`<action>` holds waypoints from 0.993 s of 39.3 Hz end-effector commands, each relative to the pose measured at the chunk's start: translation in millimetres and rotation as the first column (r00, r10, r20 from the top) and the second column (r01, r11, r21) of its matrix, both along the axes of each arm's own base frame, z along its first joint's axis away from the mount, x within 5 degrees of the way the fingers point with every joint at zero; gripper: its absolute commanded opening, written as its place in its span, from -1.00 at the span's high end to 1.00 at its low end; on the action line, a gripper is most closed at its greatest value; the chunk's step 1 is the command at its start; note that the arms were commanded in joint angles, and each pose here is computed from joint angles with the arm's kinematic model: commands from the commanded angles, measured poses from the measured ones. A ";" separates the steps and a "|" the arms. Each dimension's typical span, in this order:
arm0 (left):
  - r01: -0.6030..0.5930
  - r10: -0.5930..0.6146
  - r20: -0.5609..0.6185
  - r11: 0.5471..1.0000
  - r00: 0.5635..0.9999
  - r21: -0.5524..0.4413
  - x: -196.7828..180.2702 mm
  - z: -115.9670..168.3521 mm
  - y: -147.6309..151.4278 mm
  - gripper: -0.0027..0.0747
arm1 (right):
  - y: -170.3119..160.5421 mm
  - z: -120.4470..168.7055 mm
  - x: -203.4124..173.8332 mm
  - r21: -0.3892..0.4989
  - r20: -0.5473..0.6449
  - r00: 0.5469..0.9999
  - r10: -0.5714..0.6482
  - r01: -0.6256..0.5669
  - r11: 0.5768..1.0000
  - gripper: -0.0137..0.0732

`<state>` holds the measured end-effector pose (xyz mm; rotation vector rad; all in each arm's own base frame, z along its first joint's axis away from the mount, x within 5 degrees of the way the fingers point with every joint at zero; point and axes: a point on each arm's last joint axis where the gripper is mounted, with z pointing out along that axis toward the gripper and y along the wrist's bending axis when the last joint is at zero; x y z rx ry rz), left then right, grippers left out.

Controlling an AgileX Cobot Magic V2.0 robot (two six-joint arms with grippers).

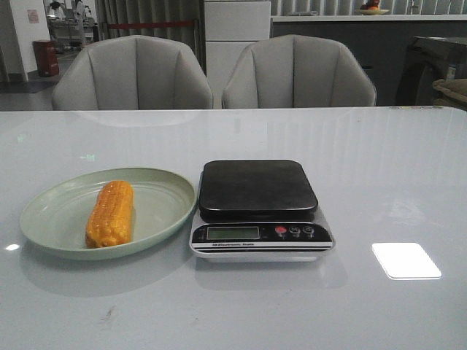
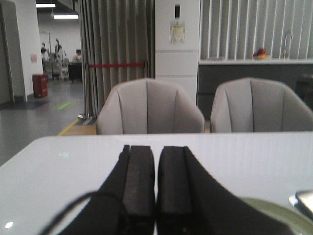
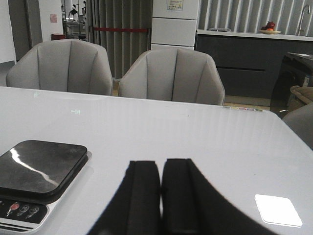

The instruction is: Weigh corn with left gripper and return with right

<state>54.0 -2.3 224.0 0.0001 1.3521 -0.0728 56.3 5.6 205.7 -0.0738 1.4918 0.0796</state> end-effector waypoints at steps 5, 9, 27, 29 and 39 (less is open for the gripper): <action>0.009 -0.005 0.086 0.999 0.996 -0.041 -11.6 57.2 0.7 0.64 | -0.8 4.4 -1.9 -0.005 0.086 0.996 -0.010 0.011 1.000 0.27; 0.011 -0.012 -0.008 0.999 1.000 -0.045 -8.7 79.3 0.2 0.64 | -0.8 4.4 -1.9 -0.005 0.086 0.996 -0.010 0.011 1.000 0.27; 0.057 -0.073 -0.405 0.997 0.911 -0.053 21.7 91.4 -6.4 0.64 | -0.8 4.4 -1.9 -0.005 0.086 0.996 -0.010 0.011 1.000 0.27; 0.066 -0.079 -0.402 0.997 0.912 -0.046 22.8 89.1 -7.1 0.64 | -0.8 4.4 -1.9 -0.005 0.086 0.996 -0.010 0.011 1.000 0.27; 0.081 -0.095 -0.466 0.995 0.880 -0.050 28.1 70.1 -9.3 0.61 | -0.8 4.4 -1.9 -0.005 0.086 0.996 -0.010 0.011 1.000 0.27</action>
